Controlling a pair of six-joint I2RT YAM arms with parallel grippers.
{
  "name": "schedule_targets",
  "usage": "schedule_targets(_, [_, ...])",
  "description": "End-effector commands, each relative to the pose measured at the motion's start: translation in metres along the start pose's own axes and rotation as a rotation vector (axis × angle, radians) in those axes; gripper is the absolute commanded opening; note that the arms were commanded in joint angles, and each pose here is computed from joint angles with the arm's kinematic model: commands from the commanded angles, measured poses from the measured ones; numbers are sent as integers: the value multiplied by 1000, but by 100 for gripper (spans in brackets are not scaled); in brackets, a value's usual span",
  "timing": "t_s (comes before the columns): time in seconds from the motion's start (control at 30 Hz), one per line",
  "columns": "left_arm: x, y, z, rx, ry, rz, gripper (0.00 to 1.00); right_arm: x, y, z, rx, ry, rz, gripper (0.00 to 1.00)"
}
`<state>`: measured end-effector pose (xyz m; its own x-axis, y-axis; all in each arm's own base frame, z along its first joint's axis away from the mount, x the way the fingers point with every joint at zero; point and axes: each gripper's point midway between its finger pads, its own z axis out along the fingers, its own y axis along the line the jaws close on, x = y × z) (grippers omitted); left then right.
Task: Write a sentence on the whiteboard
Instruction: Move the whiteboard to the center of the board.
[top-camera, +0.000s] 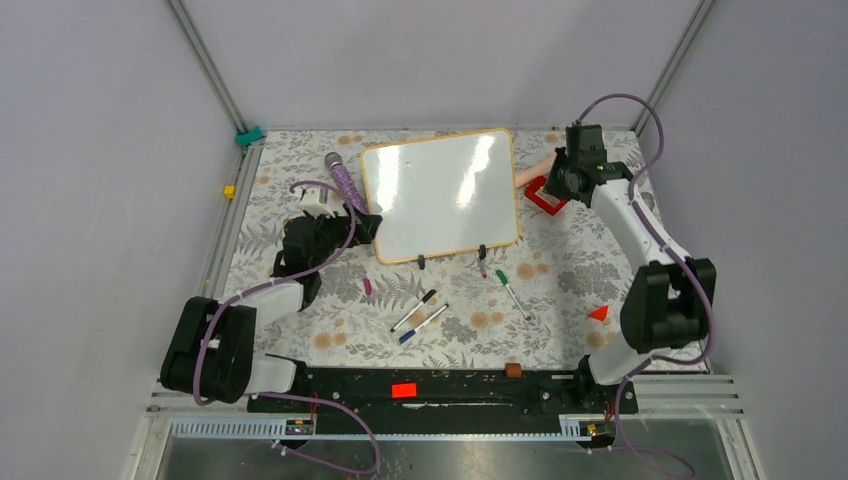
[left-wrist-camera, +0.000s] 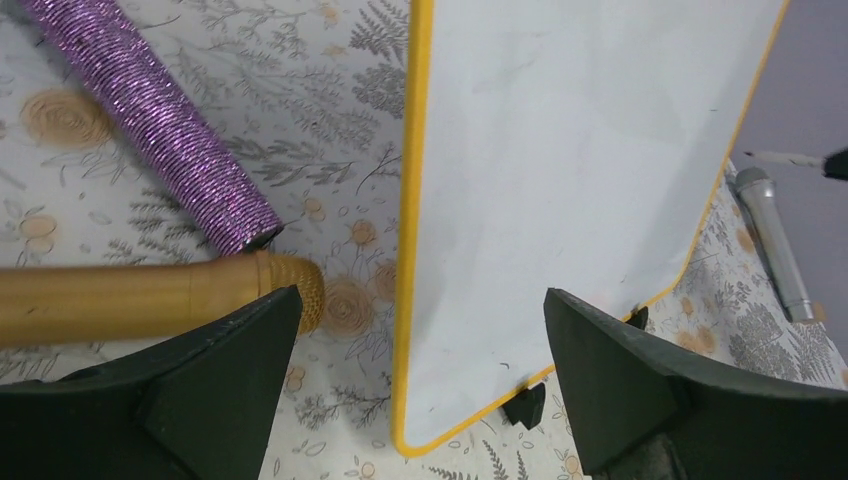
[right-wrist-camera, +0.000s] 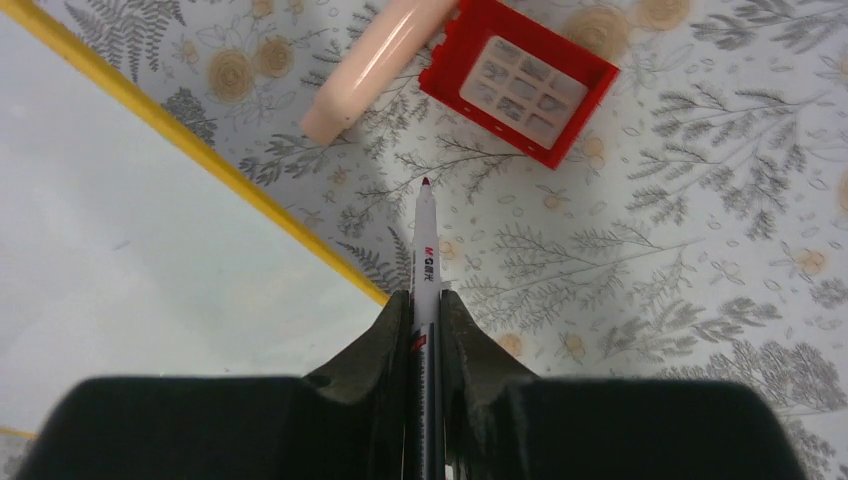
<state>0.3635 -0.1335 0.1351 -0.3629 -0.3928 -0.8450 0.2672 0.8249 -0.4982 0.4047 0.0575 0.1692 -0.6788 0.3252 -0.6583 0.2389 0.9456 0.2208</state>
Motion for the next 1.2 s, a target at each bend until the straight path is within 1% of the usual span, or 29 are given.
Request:
schedule_targets(0.0, [-25, -26, 7, 160, -112, 62, 91, -17, 27, 23, -137, 71, -16, 0])
schedule_targets(0.13, [-25, -31, 9, 216, -141, 63, 89, -20, 46, 40, -219, 93, 16, 0])
schedule_targets(0.3, [-21, -29, 23, 226, -92, 41, 83, -20, 60, 52, -292, 88, 35, 0])
schedule_targets(0.43, [-21, -29, 24, 236, -88, 38, 80, -16, 65, 59, -318, 113, 36, 0])
schedule_targets(0.53, [-20, -32, 27, 261, -83, 35, 79, -9, 74, 60, -372, 143, 53, 0])
schedule_targets(0.6, [-18, -39, 28, 308, -69, 43, 78, -7, 77, 62, -389, 151, 62, 0])
schedule_targets(0.73, [-13, -50, 33, 392, -45, 32, 75, -3, 80, 59, -418, 161, 65, 0])
schedule_targets(0.83, [-10, -52, 37, 412, -18, 22, 72, 0, 82, 53, -437, 164, 66, 0])
schedule_targets(1.0, [-7, -51, 43, 415, 6, 6, 72, 6, 83, 42, -461, 171, 64, 0])
schedule_targets(1.17, [-4, -58, 46, 473, 27, -8, 70, 18, 80, 35, -473, 194, 66, 0])
